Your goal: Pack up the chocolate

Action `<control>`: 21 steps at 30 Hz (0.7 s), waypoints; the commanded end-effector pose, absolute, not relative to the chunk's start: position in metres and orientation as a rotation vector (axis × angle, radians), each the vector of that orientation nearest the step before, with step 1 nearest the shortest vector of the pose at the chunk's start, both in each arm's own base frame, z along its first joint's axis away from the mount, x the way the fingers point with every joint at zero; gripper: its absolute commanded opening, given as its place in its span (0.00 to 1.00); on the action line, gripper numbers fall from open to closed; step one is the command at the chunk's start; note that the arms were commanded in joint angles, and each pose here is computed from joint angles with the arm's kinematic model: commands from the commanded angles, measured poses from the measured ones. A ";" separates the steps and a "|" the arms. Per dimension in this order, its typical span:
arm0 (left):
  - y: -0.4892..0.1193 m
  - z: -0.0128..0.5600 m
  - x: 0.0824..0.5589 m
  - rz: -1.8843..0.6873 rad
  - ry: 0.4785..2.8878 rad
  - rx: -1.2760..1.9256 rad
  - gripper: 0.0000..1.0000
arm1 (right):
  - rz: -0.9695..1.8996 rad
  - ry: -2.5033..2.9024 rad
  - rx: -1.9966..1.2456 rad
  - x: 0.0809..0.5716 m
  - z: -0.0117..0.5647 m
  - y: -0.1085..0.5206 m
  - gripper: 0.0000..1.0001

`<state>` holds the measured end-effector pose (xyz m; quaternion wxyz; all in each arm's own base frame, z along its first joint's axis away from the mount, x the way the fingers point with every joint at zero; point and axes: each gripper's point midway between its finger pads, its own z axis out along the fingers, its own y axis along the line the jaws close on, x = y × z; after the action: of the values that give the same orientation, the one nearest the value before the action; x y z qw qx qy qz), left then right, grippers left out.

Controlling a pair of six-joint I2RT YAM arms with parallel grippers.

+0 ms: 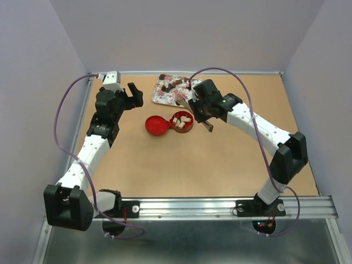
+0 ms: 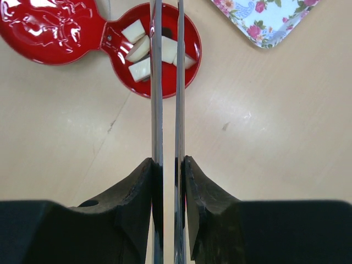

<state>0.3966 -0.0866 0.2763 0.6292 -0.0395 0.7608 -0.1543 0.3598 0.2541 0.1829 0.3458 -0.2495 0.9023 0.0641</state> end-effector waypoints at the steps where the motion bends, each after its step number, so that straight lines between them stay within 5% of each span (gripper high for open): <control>1: -0.090 0.311 0.396 -0.382 1.644 -0.074 0.99 | 0.263 2.295 -0.631 0.342 0.203 0.256 0.31; 21: -0.090 0.310 0.396 -0.381 1.651 -0.075 0.99 | 0.205 2.438 -0.616 0.309 0.164 0.228 0.38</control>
<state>0.3965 -0.0868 0.2763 0.6291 -0.0391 0.7608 -0.1547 0.3104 0.2259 0.1493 0.2846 -0.2370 0.9266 0.0648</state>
